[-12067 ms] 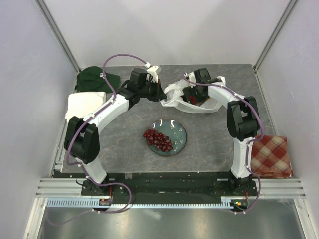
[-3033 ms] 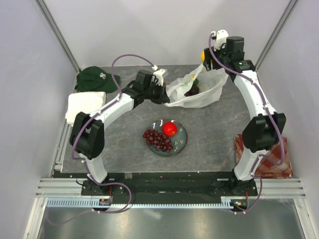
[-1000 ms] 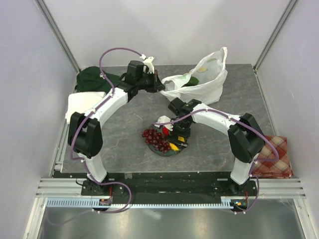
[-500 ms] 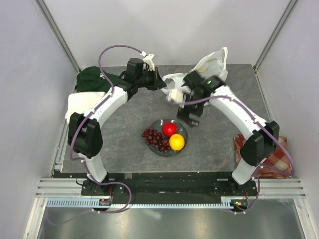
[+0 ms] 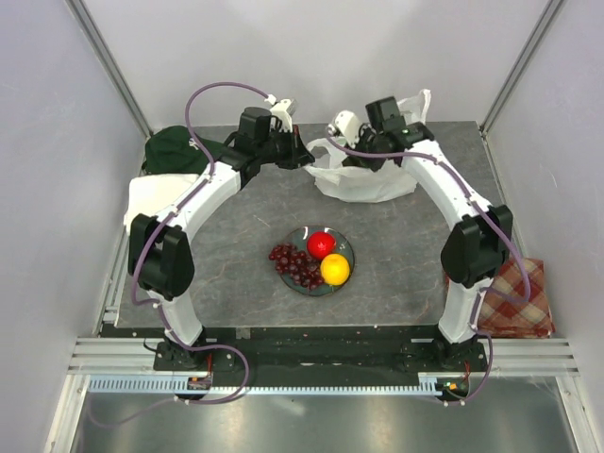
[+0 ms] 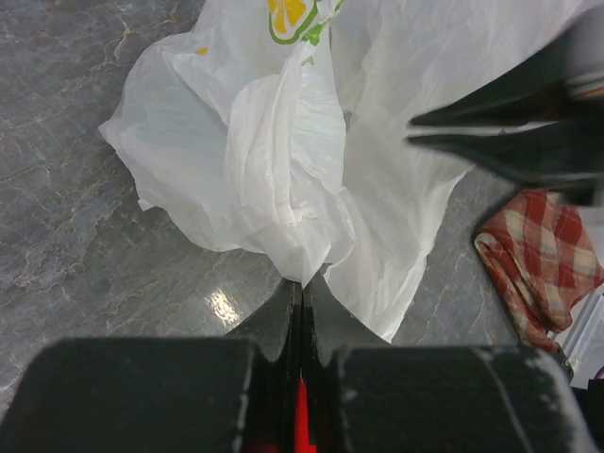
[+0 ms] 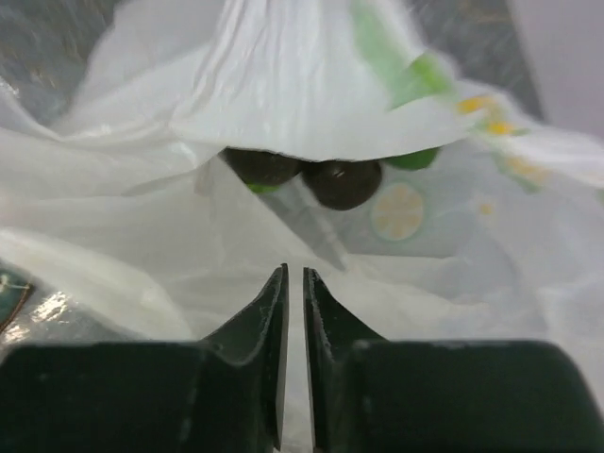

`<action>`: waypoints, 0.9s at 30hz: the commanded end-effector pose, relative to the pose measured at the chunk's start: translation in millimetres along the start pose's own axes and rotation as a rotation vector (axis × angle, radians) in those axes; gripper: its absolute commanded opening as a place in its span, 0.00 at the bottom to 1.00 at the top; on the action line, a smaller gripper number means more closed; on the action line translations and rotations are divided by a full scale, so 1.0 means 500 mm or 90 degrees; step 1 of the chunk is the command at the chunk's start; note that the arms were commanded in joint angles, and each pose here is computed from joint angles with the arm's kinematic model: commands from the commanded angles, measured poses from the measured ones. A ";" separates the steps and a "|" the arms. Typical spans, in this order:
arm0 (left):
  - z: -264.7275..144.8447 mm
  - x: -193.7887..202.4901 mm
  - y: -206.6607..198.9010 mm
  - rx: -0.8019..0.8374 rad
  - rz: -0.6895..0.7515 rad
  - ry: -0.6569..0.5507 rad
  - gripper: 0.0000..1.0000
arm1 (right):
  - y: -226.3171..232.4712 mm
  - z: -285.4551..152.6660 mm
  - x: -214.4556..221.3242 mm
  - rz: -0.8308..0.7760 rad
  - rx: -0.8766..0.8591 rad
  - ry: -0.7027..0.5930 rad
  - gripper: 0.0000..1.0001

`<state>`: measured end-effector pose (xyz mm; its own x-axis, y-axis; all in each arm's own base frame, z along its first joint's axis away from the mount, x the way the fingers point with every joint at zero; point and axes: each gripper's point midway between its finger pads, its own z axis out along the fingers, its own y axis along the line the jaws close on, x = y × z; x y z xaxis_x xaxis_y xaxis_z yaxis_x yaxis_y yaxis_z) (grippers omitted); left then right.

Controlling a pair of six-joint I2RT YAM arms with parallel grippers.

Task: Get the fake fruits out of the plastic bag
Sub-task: Adjust the plastic bag at the center of the board.

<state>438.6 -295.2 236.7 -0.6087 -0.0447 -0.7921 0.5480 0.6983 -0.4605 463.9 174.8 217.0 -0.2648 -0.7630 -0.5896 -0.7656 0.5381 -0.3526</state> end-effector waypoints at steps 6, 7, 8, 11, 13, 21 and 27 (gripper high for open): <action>-0.017 -0.001 0.020 -0.039 0.035 0.014 0.02 | -0.053 0.101 0.117 0.075 0.063 0.048 0.13; -0.019 0.003 0.025 -0.048 0.036 0.019 0.02 | -0.054 0.101 0.143 0.091 0.068 0.075 0.12; -0.024 0.015 0.038 -0.067 0.042 0.030 0.02 | -0.059 0.099 0.175 0.114 0.067 0.099 0.11; -0.040 0.040 0.051 -0.080 0.078 0.043 0.02 | -0.025 0.093 0.270 0.154 0.033 0.180 0.07; -0.050 0.052 0.060 -0.092 0.098 0.051 0.02 | 0.005 0.085 0.321 0.167 0.014 0.216 0.06; -0.079 0.121 0.069 -0.097 0.125 0.113 0.02 | -0.077 0.074 0.226 0.250 0.019 0.087 0.41; -0.059 0.128 0.091 -0.114 0.125 0.121 0.02 | -0.105 0.164 0.166 0.236 -0.030 0.004 0.93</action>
<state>399.4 -250.2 168.1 -0.6551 0.1944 -0.7301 0.5461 0.7897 -0.2797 503.6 87.6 133.6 -0.5855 -0.5489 -0.5966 -0.5910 0.7927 -0.1493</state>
